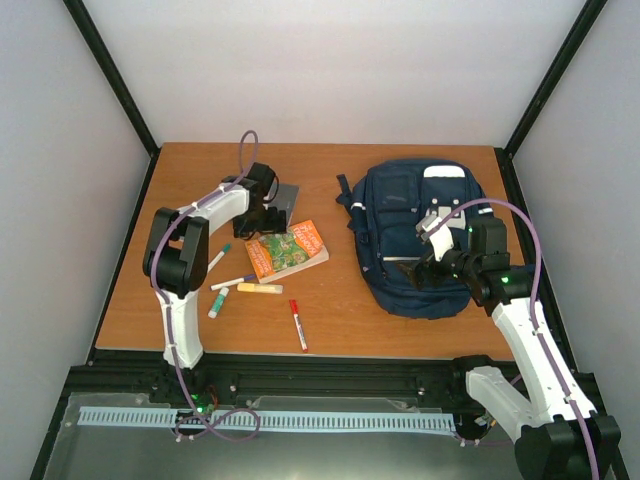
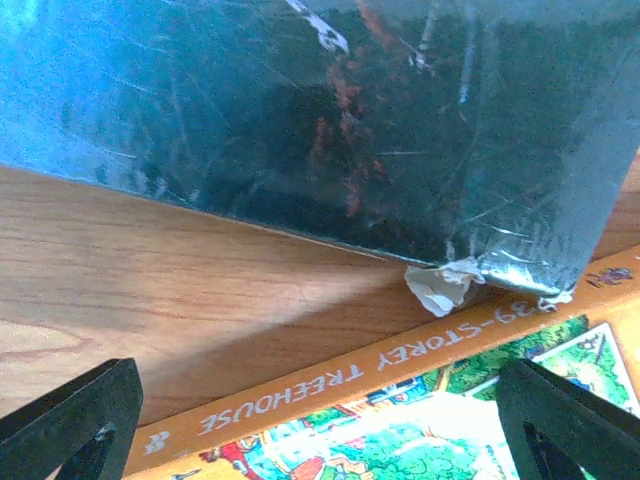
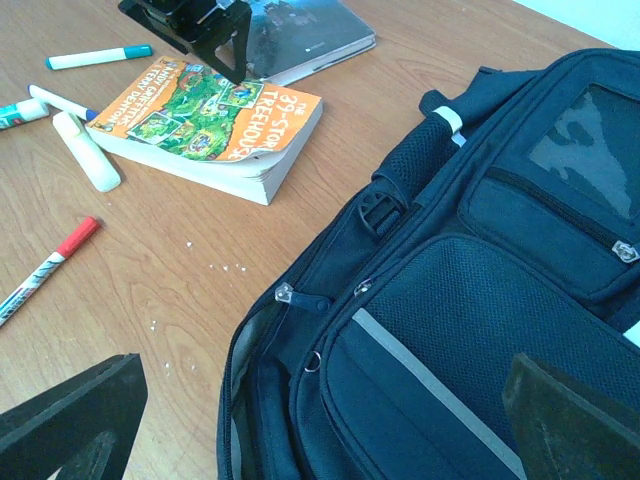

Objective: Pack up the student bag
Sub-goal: Move the book to the center of the board.

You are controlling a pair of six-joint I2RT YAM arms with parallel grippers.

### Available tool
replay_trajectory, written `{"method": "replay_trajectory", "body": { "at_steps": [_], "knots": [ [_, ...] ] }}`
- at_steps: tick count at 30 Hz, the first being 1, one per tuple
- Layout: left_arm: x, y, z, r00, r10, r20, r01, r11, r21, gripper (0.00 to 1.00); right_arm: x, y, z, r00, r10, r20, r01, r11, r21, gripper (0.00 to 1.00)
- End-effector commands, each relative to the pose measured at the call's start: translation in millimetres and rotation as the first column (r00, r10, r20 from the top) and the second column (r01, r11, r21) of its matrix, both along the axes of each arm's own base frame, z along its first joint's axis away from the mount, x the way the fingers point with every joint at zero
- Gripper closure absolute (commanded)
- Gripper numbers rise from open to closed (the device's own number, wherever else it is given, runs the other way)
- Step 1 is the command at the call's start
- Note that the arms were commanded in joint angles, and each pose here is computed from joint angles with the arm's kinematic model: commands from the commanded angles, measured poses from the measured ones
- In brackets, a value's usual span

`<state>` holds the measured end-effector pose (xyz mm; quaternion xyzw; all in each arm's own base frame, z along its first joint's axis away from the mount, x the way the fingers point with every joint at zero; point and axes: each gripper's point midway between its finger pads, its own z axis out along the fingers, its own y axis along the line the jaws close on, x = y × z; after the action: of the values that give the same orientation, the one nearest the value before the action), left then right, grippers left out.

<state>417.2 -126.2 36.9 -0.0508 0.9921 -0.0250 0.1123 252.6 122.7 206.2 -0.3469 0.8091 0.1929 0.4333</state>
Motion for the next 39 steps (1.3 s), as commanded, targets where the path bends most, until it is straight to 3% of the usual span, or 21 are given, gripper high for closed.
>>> {"method": "replay_trajectory", "body": {
  "at_steps": [1,28,34,39],
  "knots": [
    [-10.5,-6.6,0.4,0.998,-0.038,-0.043,0.036,0.998,-0.052,0.0,-1.7,0.9,5.1,1.0,0.017,0.019,-0.017,1.0,0.007,0.0],
    [-107.7,-98.8,3.1,0.959,-0.264,-0.098,0.234,0.941,-0.246,0.03,-3.8,2.4,1.2,1.0,0.031,0.002,-0.031,1.0,0.005,0.0],
    [-128.0,-122.6,11.4,0.941,-0.329,-0.073,0.303,0.921,-0.243,0.04,-2.0,1.6,-2.4,1.0,0.026,-0.01,-0.026,1.0,0.001,0.0],
    [-131.0,-115.8,35.8,0.96,-0.279,-0.013,0.27,0.94,-0.208,0.0,-0.6,1.1,-4.8,1.0,0.022,-0.018,-0.022,1.0,-0.002,0.0]
  ]
}}
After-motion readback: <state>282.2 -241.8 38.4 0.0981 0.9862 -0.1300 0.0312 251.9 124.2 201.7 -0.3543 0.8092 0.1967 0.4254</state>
